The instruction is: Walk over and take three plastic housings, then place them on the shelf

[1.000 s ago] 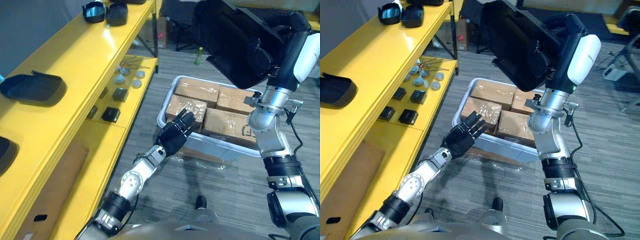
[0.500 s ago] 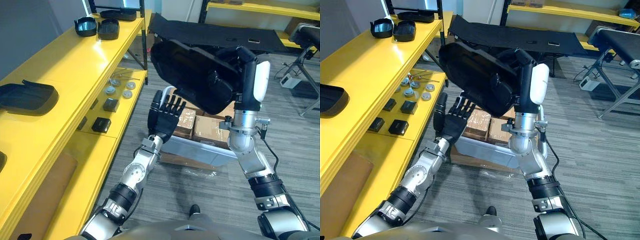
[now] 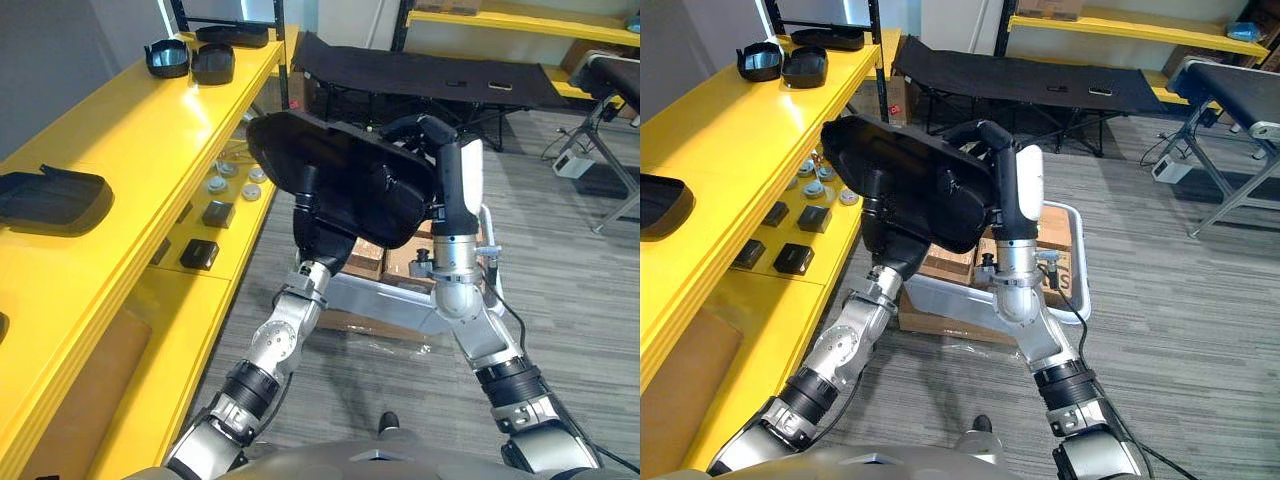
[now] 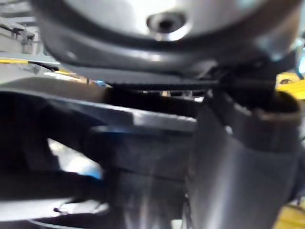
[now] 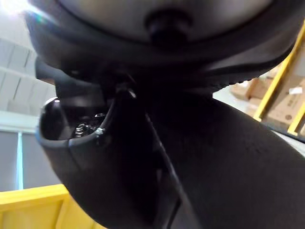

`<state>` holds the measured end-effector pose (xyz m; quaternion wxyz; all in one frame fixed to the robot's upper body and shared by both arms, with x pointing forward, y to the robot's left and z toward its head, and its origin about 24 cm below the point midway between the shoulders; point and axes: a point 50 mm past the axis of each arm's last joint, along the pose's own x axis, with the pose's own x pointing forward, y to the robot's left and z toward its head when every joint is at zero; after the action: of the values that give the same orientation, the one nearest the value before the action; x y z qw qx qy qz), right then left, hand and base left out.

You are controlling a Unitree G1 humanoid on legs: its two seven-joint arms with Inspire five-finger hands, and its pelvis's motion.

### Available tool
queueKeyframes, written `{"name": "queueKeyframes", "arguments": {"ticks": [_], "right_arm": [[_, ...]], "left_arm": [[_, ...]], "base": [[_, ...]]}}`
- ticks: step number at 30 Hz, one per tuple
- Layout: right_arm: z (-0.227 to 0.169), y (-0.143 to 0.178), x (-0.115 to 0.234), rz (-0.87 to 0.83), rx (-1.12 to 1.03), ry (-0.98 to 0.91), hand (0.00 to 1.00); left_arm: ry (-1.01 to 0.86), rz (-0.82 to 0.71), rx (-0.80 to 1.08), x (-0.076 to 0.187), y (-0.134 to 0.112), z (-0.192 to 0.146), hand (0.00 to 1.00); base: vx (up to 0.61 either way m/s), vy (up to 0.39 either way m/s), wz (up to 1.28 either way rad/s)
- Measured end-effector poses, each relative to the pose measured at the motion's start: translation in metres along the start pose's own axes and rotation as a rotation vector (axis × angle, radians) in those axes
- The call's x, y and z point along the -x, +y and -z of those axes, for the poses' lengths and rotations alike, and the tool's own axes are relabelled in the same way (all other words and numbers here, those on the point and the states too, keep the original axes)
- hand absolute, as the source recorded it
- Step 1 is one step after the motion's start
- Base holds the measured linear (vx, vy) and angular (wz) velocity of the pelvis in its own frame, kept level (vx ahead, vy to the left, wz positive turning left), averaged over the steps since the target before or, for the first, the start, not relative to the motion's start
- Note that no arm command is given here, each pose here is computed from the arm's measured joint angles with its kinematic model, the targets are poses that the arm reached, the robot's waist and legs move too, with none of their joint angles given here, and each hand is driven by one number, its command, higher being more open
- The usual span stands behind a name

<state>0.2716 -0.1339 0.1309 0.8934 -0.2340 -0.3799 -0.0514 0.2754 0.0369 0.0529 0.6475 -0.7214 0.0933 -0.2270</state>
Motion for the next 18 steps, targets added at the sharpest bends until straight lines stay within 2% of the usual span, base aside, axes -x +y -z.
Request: {"name": "queueKeyframes", "arguments": {"ticks": [1, 2, 10, 18], "right_arm": [[-0.001, 0.003, 0.001, -0.012, -0.007, -0.002, 0.0], [-0.002, 0.005, 0.001, -0.023, -0.014, -0.005, 0.0], [-0.003, 0.008, 0.006, -0.031, -0.046, 0.007, 0.0], [-0.001, 0.013, 0.02, -0.014, -0.079, 0.058, 0.0]], "left_arm": [[0.025, -0.002, -0.008, 0.0, 0.0, 0.004, 1.0], [0.051, -0.004, -0.027, 0.0, 0.001, 0.007, 0.0], [0.087, -0.008, -0.089, 0.002, 0.003, 0.012, 0.0], [0.041, -0.045, -0.143, 0.003, 0.005, 0.01, 0.0]], "base": [[0.0, 0.0, 0.0], [0.0, 0.0, 0.0], [0.0, 0.0, 0.0], [0.0, 0.0, 0.0]]}}
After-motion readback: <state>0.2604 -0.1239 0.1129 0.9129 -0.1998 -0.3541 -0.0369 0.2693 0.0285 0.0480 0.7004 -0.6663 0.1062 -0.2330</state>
